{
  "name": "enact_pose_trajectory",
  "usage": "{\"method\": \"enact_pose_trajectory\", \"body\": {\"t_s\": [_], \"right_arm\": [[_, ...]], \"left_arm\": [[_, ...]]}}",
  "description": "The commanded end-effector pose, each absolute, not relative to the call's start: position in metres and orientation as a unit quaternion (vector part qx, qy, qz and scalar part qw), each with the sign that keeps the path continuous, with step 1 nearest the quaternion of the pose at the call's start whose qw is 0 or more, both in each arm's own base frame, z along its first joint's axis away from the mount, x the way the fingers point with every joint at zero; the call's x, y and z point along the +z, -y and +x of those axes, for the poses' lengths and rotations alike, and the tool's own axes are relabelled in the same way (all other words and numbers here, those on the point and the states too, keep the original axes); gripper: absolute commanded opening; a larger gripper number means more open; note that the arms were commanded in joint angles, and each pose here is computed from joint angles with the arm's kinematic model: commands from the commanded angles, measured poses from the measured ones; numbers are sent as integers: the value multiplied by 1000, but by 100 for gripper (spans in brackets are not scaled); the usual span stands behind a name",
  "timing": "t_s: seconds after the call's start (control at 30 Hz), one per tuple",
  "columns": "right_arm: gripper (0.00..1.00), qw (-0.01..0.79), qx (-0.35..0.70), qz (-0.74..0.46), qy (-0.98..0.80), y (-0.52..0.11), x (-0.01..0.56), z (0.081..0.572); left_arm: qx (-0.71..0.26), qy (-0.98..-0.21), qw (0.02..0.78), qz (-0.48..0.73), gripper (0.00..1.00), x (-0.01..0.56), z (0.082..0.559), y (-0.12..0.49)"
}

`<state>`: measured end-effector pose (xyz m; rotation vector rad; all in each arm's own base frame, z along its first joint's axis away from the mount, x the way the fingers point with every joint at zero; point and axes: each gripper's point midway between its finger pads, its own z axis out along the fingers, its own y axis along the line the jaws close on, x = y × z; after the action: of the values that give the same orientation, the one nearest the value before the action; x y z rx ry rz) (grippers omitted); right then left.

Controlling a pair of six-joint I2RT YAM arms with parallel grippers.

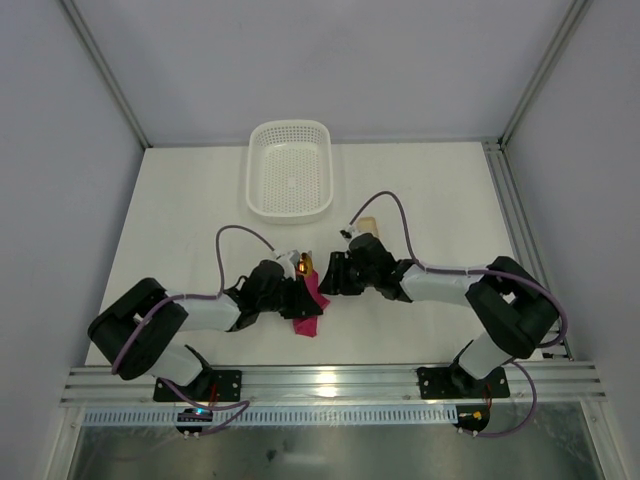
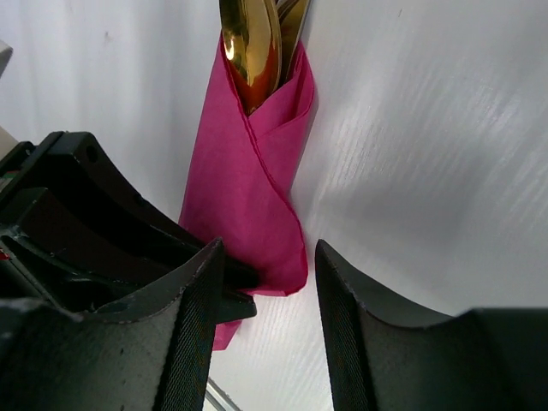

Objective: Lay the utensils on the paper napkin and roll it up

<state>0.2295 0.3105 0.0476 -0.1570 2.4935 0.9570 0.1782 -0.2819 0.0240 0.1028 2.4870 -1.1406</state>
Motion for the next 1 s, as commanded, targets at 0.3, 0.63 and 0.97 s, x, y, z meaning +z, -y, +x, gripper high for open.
{"method": "enact_pose_trajectory", "body": {"t_s": [0.3, 0.63, 0.97], "right_arm": [[47, 196, 356, -107, -907, -326, 33, 212], [29, 196, 288, -113, -931, -309, 1, 203], [13, 202, 245, -109, -942, -293, -14, 200]], "left_arm": [[-411, -885, 211, 57, 31, 37, 182, 290], [-414, -881, 220, 53, 35, 49, 185, 291], [-430, -869, 241, 39, 44, 87, 195, 296]]}}
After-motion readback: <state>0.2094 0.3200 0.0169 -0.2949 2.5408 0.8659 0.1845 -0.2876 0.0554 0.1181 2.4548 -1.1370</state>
